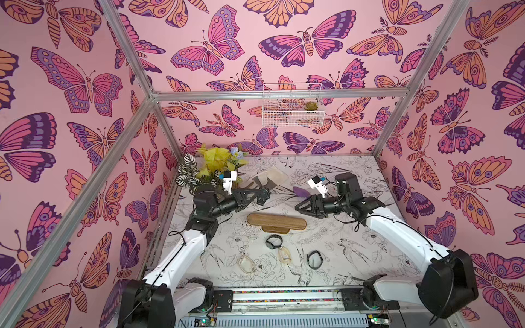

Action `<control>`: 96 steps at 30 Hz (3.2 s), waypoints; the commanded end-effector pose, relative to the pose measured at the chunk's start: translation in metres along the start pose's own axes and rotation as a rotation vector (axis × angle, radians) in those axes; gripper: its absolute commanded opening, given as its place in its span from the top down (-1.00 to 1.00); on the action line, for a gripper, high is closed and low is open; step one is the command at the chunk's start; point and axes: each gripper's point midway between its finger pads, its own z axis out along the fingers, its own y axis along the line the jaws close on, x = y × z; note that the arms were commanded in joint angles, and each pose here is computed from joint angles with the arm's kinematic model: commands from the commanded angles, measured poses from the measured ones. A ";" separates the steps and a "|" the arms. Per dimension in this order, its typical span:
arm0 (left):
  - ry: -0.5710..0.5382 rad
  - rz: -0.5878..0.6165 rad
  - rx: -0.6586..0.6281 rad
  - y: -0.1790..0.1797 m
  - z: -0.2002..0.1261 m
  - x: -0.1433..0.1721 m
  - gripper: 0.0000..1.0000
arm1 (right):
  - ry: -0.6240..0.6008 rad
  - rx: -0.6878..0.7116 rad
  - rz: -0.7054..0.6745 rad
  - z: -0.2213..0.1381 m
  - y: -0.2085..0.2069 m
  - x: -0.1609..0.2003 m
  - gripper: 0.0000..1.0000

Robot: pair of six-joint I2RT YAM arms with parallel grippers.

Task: Place watch on stand
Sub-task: Place the watch on the stand.

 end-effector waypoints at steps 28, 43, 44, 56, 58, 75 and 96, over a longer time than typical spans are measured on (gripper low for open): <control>-0.071 -0.167 -0.317 0.135 -0.044 0.018 0.80 | 0.145 0.606 -0.038 -0.003 -0.114 0.032 -0.01; -0.063 -0.218 -0.284 0.153 -0.035 0.019 0.81 | 0.192 0.642 -0.012 0.007 -0.128 0.044 0.02; -0.054 -0.242 -0.283 0.160 -0.033 0.022 0.81 | 0.197 0.639 -0.013 0.009 -0.127 0.045 0.02; -0.031 -0.258 -0.267 0.169 -0.028 0.039 0.80 | 0.205 0.652 0.010 0.017 -0.130 0.048 0.05; -0.020 -0.267 -0.267 0.171 -0.028 0.043 0.80 | 0.194 0.670 0.004 0.018 -0.133 0.043 0.09; -0.008 -0.285 -0.260 0.168 -0.029 0.054 0.81 | 0.200 0.670 -0.008 0.036 -0.144 0.026 0.20; 0.056 -0.270 -0.259 0.165 0.012 0.076 0.81 | 0.207 0.624 -0.011 0.046 -0.135 0.027 0.23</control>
